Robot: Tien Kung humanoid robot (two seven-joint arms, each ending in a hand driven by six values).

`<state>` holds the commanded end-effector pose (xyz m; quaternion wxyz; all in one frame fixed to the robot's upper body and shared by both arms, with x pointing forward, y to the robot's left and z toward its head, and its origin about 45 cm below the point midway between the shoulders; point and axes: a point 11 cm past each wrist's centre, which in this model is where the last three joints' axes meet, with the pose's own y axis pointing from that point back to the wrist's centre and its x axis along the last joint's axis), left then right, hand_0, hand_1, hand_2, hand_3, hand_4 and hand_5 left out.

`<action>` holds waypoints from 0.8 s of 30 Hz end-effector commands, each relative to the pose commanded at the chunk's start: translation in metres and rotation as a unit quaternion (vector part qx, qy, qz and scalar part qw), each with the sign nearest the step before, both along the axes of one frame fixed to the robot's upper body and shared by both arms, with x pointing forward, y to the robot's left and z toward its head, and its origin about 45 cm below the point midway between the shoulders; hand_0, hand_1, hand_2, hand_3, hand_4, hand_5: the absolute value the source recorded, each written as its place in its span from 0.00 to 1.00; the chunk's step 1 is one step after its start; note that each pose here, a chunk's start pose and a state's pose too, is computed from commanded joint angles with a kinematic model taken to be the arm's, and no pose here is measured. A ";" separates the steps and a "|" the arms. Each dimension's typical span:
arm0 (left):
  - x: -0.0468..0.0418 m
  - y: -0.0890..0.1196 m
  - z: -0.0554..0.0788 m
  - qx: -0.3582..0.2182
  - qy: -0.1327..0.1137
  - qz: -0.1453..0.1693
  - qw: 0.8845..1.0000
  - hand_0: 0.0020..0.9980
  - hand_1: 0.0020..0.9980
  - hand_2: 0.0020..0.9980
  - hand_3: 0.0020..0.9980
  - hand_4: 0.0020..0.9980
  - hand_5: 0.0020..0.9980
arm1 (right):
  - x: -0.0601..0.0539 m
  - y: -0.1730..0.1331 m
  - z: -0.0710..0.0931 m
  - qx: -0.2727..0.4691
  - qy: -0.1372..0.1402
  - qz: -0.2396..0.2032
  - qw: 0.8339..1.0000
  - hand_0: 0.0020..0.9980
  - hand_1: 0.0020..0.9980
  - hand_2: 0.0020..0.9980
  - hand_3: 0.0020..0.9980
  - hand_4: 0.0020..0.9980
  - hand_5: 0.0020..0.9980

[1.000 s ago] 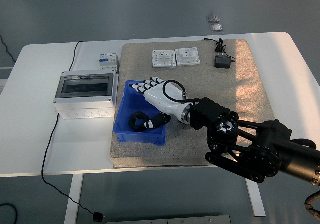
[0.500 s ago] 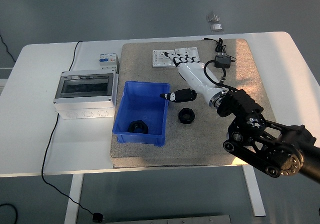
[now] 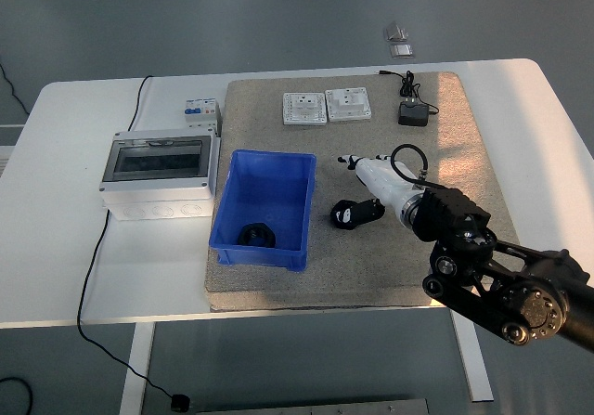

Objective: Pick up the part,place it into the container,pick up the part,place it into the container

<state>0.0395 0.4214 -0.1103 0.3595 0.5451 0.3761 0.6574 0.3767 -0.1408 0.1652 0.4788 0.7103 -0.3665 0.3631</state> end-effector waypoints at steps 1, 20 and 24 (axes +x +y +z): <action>0.0002 0.000 0.000 0.000 -0.001 0.000 1.000 0.70 0.68 0.74 0.73 0.78 0.81 | -0.001 0.000 -0.002 -0.008 0.006 0.000 1.000 1.00 0.62 0.85 0.95 0.89 0.38; 0.0042 -0.001 0.000 0.001 -0.007 -0.005 1.000 0.70 0.68 0.73 0.72 0.78 0.83 | -0.006 0.009 -0.010 -0.097 -0.001 0.023 0.995 0.97 0.49 0.59 0.67 0.64 0.18; 0.0049 0.000 0.001 0.002 -0.009 -0.005 1.000 0.70 0.68 0.73 0.72 0.79 0.85 | -0.006 0.009 -0.011 -0.114 0.000 0.029 0.993 0.89 0.41 0.41 0.53 0.38 0.02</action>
